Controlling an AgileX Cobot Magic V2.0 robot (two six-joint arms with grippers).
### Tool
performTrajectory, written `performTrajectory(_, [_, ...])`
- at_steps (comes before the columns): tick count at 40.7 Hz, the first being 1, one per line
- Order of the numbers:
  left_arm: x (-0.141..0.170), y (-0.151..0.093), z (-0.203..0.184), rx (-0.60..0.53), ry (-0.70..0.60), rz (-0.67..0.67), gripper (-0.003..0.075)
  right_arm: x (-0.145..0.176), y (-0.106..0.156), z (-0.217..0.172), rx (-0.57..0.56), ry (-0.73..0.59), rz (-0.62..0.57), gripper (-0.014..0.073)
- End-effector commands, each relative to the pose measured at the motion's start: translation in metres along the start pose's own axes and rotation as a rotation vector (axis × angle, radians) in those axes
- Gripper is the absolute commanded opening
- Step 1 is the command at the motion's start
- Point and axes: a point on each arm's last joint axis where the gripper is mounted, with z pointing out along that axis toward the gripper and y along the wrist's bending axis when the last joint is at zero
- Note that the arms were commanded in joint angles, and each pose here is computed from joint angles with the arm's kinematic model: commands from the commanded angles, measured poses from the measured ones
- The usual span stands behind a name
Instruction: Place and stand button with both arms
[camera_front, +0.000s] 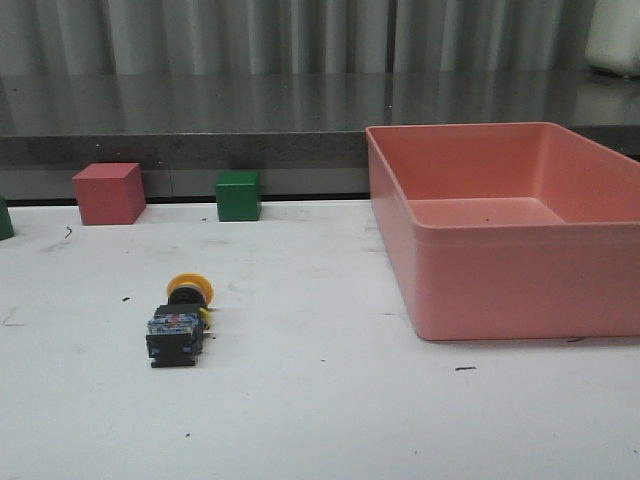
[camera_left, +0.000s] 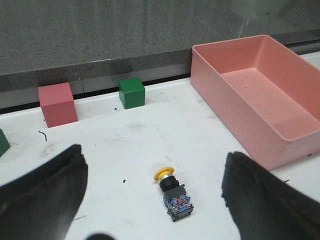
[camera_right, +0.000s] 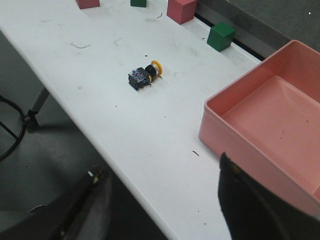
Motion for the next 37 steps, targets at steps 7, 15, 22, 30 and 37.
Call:
performTrajectory(7, [-0.024,-0.003,-0.005,0.021,-0.172,-0.008,0.0545,-0.009,-0.001,-0.006,0.011,-0.089,-0.009,0.0477])
performTrajectory(15, [-0.027,-0.003,-0.004,0.024,-0.204,-0.012,0.0545,-0.009,-0.001,-0.006,0.011,-0.089,-0.009,0.0477])
performTrajectory(22, [-0.035,-0.004,0.01,0.017,-0.09,-0.011,0.0545,-0.009,-0.001,-0.006,0.011,-0.089,-0.009,0.0477])
performTrajectory(30, [-0.049,-0.003,0.045,-0.016,0.184,0.017,0.0545,-0.009,-0.001,-0.006,0.011,-0.089,-0.009,0.0477])
performTrajectory(37, [-0.057,-0.004,0.082,-0.029,0.391,0.016,0.0545,-0.009,-0.001,-0.006,0.011,-0.09,-0.009,0.0477])
